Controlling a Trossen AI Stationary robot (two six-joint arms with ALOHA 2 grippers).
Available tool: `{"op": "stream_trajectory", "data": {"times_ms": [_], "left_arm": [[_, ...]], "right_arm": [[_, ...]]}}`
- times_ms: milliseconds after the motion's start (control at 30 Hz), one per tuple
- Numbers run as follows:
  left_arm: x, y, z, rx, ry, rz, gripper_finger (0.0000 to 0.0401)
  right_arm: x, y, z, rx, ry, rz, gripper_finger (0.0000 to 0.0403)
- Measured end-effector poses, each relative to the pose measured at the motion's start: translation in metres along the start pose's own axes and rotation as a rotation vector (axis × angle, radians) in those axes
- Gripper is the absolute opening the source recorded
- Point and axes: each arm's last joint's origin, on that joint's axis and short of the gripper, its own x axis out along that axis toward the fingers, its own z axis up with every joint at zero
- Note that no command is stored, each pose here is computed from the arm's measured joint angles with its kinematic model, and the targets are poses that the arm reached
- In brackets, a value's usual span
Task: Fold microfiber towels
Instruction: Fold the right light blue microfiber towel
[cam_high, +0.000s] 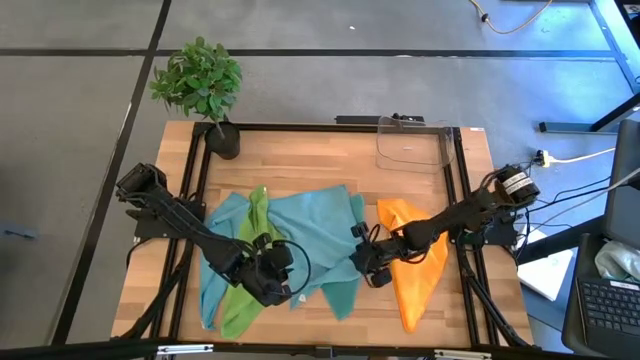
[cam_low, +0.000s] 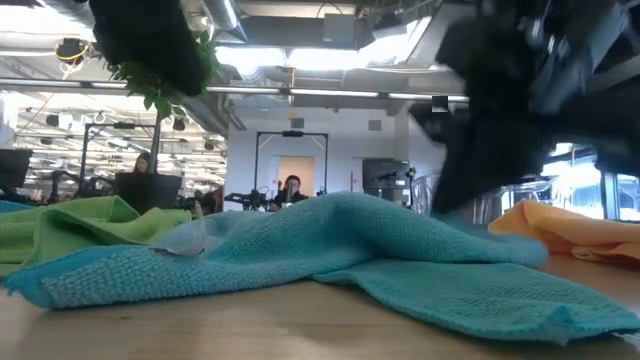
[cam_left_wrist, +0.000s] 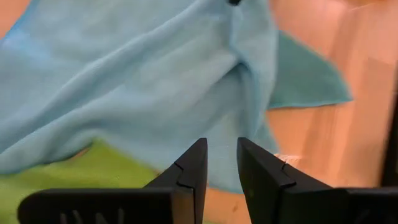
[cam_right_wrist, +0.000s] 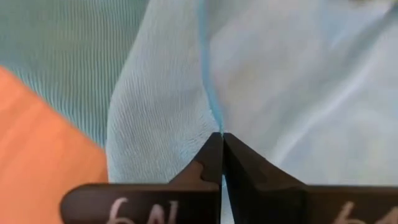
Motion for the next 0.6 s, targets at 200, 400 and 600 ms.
{"op": "stream_trajectory", "data": {"times_ms": [200, 400, 600], "left_arm": [[-0.003, -0.015, 0.003, 0.071, -0.078, -0.117, 0.008], [0.014, -0.023, -0.006, 0.096, -0.063, -0.114, 0.0083], [0.057, -0.044, -0.027, 0.09, 0.041, -0.239, 0.0118]], "right_arm": [[-0.041, 0.008, 0.024, -0.096, -0.082, -0.061, 0.0006], [-0.069, 0.022, 0.03, -0.126, -0.168, 0.008, 0.0006], [-0.073, 0.038, 0.023, -0.115, -0.104, 0.058, 0.0006]]}}
